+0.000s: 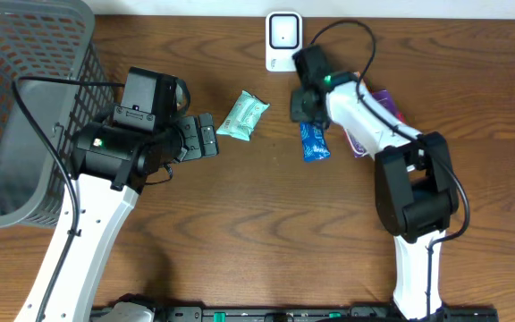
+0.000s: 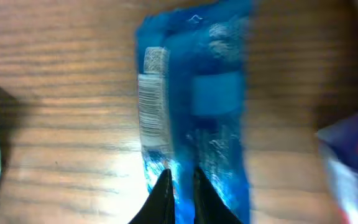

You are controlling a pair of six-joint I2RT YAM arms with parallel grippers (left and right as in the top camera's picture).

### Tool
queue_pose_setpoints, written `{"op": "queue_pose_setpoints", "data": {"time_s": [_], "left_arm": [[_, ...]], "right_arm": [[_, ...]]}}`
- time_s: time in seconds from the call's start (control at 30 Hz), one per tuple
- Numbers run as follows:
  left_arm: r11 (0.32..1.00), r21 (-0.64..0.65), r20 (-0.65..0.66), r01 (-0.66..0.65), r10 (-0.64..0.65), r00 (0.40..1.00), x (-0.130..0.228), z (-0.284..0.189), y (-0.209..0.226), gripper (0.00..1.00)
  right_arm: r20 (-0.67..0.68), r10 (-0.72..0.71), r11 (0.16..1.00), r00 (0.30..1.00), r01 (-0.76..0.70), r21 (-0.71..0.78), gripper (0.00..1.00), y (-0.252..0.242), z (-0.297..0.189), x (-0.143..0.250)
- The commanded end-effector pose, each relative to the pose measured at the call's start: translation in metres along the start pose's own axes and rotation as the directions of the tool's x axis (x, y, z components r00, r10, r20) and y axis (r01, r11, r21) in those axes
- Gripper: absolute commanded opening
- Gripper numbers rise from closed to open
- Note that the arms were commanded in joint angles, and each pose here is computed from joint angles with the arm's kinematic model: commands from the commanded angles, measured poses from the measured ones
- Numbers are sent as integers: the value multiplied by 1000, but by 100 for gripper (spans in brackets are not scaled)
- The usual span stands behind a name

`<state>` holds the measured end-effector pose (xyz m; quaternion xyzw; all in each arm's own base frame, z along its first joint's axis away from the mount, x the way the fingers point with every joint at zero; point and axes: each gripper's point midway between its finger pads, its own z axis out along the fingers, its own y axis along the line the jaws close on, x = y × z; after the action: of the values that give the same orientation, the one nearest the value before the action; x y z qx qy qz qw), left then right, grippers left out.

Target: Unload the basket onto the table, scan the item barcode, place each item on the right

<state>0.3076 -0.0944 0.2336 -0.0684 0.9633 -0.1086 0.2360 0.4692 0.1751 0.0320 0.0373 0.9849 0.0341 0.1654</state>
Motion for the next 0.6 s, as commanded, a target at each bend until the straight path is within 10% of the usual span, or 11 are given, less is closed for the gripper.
{"op": "queue_pose_setpoints", "data": {"time_s": [0.0,0.33,0.4,0.43,0.57], "left_arm": [[1000,-17,1,-12,12,1000,-1,1,4,98],[1000,-17,1,-12,12,1000,-1,1,4,98],[1000,-17,1,-12,12,1000,-1,1,4,98],[1000,-17,1,-12,12,1000,-1,1,4,98],[1000,-17,0,-12,12,1000,-1,1,4,98]], "right_arm": [[-1,-9,1000,1000,9,26,8,-3,-32,-18],[-232,-33,997,972,49,67,43,-12,-68,27],[-211,-55,998,976,60,16,66,-3,-66,21],[-186,-167,985,968,174,17,93,-6,-65,15],[-182,-240,962,954,259,90,99,-24,-66,10]]}}
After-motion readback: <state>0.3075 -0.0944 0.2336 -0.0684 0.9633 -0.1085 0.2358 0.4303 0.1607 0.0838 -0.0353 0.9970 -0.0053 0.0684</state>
